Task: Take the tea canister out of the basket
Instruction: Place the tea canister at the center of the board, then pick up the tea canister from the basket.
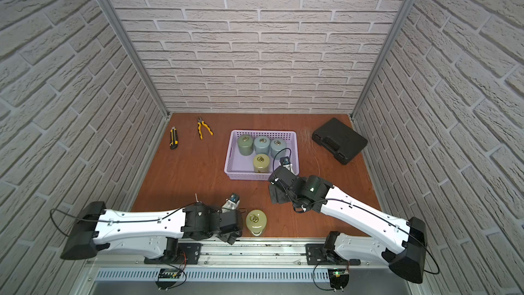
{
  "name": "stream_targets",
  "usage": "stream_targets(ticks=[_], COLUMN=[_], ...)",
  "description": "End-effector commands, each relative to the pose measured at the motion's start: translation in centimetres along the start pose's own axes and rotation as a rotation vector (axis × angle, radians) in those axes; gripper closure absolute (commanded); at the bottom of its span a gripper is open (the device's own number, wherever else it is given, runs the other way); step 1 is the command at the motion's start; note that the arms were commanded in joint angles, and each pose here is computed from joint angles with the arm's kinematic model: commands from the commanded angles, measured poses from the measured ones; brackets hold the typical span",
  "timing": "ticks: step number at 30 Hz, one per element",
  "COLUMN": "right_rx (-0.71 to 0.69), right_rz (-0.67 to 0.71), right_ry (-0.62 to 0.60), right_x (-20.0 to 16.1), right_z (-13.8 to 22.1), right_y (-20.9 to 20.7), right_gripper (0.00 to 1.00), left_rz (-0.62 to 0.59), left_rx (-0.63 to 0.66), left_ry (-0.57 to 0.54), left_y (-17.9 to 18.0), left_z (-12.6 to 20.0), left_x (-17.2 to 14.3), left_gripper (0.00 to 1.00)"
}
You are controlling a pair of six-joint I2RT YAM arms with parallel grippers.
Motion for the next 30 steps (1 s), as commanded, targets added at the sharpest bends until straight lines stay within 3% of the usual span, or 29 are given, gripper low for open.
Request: stream_targets(ticks=[1, 16, 30], right_rx=[0.074, 0.111, 0.06], right_rz=[0.027, 0.005, -0.054], right_ry=[-0.034, 0.028, 0.107], right_x=[1.8, 6.3, 9.3], right_z=[0.3, -2.3, -5.1], right_y=[0.6, 1.1, 2.1], right_gripper=[0.0, 0.0, 0.0], left_rz=[0.039, 0.208, 0.299], left_rx=[0.004, 0.0, 0.038], left_ry=[-0.06, -0.272, -0.354], left_y=[0.9, 5.5, 8.6], left_z=[2.0, 5.8, 6.9], left_x=[0.6, 3.8, 5.7], left_gripper=[0.02, 0.02, 0.02])
Point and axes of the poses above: each gripper's point midway between its finger pads, its own z axis back along the fingers, its own y axis along the line the jaws close on, x = y × z, the point moved 8 cm from there along z, back along the fingers, and after that the axes turned 7 degrees about z, right-handed, at the moved point
